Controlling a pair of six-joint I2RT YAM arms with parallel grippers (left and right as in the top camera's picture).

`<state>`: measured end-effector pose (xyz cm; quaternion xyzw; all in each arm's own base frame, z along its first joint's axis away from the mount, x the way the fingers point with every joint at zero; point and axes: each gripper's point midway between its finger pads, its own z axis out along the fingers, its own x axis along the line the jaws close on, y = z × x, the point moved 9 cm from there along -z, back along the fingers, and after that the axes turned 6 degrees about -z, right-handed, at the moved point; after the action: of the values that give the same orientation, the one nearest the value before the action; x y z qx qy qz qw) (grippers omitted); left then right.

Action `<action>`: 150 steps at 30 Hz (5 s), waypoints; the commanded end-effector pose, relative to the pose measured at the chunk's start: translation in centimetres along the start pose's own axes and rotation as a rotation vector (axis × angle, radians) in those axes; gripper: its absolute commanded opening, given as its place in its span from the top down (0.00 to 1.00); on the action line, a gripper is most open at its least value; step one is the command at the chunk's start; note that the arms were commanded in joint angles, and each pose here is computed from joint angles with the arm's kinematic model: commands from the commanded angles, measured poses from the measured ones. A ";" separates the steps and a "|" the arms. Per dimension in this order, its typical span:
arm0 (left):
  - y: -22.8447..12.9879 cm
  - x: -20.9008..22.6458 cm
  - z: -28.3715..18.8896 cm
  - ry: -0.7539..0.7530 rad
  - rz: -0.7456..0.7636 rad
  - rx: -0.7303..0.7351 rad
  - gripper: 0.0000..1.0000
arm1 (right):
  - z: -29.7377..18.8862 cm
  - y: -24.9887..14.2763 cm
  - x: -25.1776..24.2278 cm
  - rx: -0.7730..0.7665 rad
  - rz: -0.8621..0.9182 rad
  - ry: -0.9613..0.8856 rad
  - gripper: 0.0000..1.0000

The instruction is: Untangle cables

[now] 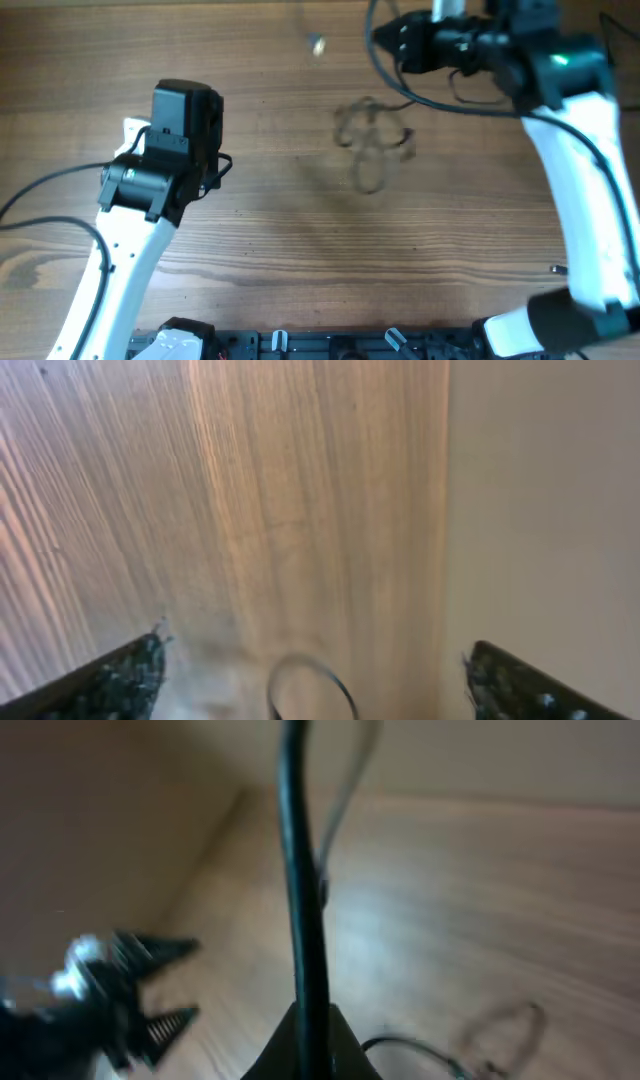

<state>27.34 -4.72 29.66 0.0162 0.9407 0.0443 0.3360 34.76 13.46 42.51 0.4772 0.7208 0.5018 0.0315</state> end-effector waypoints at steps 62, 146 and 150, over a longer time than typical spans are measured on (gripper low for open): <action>-19.8 3.3 17.5 -0.171 1.180 0.575 0.96 | -0.5 -4.0 -10.1 0.398 0.223 -0.416 0.96; 2.5 -4.7 2.7 -0.249 0.664 0.359 0.00 | 7.7 -8.9 -9.5 0.715 0.279 -0.427 0.11; 2.5 -4.6 2.7 -0.248 0.664 0.359 0.00 | 11.7 -12.3 -8.8 0.762 0.311 -0.404 0.26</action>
<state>32.51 -2.48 30.74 0.3859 0.8282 -0.0193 0.4060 37.99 13.23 26.19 0.6345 0.7613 0.1169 -0.0648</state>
